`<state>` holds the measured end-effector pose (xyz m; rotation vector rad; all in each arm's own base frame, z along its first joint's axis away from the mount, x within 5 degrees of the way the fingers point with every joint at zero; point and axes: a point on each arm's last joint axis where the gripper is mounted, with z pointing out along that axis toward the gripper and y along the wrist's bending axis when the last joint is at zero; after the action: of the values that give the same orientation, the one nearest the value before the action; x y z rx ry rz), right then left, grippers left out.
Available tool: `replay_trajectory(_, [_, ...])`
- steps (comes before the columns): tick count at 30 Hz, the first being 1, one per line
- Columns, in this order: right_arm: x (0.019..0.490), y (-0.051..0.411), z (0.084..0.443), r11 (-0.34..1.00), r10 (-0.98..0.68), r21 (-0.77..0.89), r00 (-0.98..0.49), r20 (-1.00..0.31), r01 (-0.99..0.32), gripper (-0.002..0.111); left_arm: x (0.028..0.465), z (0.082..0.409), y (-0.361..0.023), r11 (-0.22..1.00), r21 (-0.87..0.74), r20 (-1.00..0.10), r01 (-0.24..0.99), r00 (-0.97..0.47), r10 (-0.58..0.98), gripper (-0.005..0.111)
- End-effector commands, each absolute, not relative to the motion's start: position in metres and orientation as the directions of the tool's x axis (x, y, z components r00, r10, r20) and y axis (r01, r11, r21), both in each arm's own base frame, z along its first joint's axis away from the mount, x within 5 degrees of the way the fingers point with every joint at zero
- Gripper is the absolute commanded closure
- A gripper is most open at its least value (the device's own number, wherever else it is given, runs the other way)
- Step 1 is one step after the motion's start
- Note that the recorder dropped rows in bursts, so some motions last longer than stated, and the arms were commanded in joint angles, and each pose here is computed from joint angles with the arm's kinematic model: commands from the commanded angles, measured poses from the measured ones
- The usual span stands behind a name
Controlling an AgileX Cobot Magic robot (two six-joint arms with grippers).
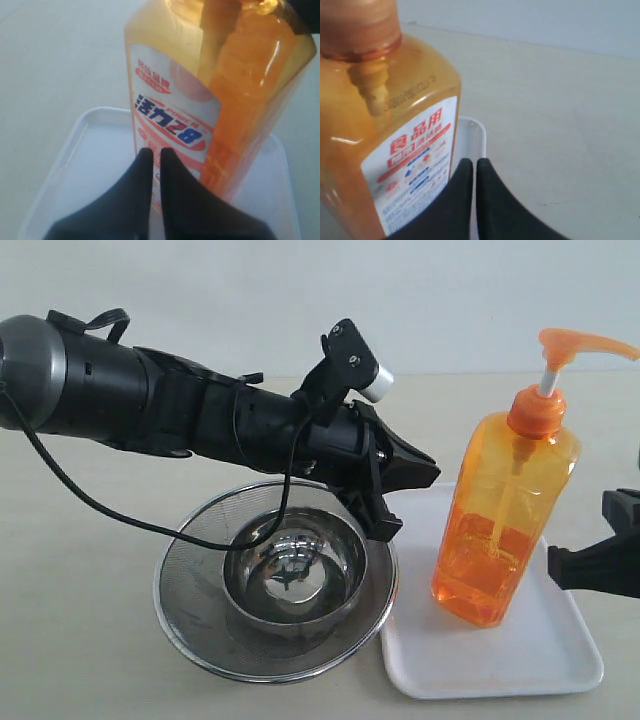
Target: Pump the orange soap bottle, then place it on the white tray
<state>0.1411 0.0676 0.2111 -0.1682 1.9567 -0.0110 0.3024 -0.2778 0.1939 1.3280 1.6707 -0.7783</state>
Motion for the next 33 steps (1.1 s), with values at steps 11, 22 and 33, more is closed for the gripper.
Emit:
replay_trajectory(11, [0.166,0.078,0.209,0.988,-0.137,-0.152,-0.379,-0.915,0.01,0.108,0.297,0.197,-0.28,0.175,0.005,-0.894,0.985,-0.074,0.441,0.102])
replay_trajectory(22, [0.178,0.079,0.214,0.99,-0.135,-0.137,-0.418,-0.898,-0.024,0.108,0.295,0.194,-0.28,0.149,0.013,-0.887,0.989,-0.057,0.458,0.102])
replay_trajectory(33, [0.181,0.089,0.22,0.973,-0.229,-0.192,-0.411,-0.883,-0.13,0.108,0.293,0.189,-0.282,0.108,0.012,-0.895,0.994,-0.038,0.445,0.102])
